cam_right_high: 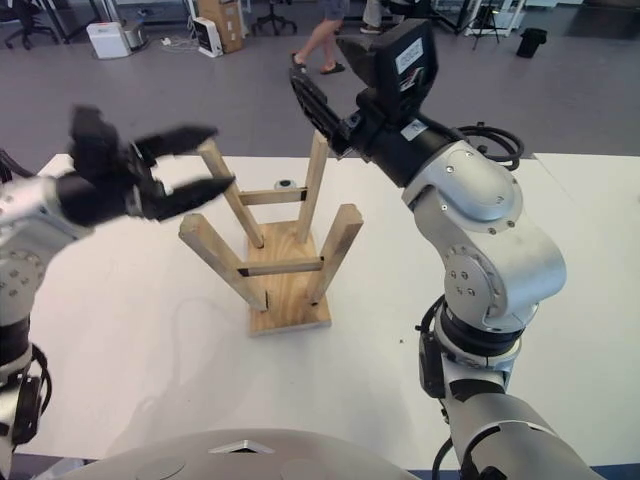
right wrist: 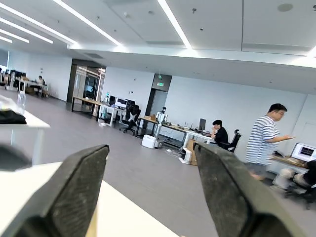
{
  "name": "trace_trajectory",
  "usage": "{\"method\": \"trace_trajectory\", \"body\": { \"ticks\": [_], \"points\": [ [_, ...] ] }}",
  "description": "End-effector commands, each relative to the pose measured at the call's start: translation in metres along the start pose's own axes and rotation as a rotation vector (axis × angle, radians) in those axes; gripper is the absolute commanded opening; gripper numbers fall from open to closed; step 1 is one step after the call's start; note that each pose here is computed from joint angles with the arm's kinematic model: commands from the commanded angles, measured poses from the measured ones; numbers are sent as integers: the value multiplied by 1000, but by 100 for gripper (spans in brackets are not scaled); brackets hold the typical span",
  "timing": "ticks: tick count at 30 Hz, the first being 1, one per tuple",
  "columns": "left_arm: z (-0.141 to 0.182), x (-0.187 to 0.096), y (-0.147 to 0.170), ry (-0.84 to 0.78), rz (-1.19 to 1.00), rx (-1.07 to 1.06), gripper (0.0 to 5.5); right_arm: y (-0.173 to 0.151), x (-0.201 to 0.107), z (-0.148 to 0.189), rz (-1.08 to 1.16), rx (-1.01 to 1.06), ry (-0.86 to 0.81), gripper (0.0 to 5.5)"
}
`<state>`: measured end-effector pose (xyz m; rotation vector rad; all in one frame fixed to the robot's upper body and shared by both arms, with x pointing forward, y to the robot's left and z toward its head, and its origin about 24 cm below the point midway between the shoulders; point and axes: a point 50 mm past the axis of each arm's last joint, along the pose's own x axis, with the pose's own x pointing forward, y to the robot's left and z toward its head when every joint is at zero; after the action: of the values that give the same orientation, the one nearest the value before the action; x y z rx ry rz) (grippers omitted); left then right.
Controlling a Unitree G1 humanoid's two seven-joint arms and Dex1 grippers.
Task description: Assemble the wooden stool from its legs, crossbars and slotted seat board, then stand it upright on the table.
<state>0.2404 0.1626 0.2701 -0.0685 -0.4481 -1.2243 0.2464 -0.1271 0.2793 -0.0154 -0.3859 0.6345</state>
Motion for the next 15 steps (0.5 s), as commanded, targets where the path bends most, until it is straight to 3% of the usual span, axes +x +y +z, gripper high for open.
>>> {"method": "trace_trajectory", "body": {
  "ticks": [1, 3, 5, 7, 9, 12, 15],
  "points": [
    [4, 8, 5, -17, 97, -52, 382, -7, -6, 2, -65, 121, -31, 320],
    [-46, -7, 3, 256, 244, -170, 382, -1, -18, -40, -83, 210, 153, 320],
    [-119, -37, -34, 591, 275, -357, 382, 18, -44, -97, -93, 319, 400, 320],
    [-164, -63, -75, 752, 274, -519, 382, 29, -60, -124, -101, 380, 507, 320],
    [-176, -70, -85, 751, 311, -566, 382, 28, -63, -128, -104, 388, 514, 320],
    [-170, -64, -64, 687, 356, -489, 382, 27, -57, -123, -81, 388, 469, 320],
    [-138, -45, -33, 537, 355, -351, 382, 11, -39, -88, -87, 490, 216, 320]
  ]
}}
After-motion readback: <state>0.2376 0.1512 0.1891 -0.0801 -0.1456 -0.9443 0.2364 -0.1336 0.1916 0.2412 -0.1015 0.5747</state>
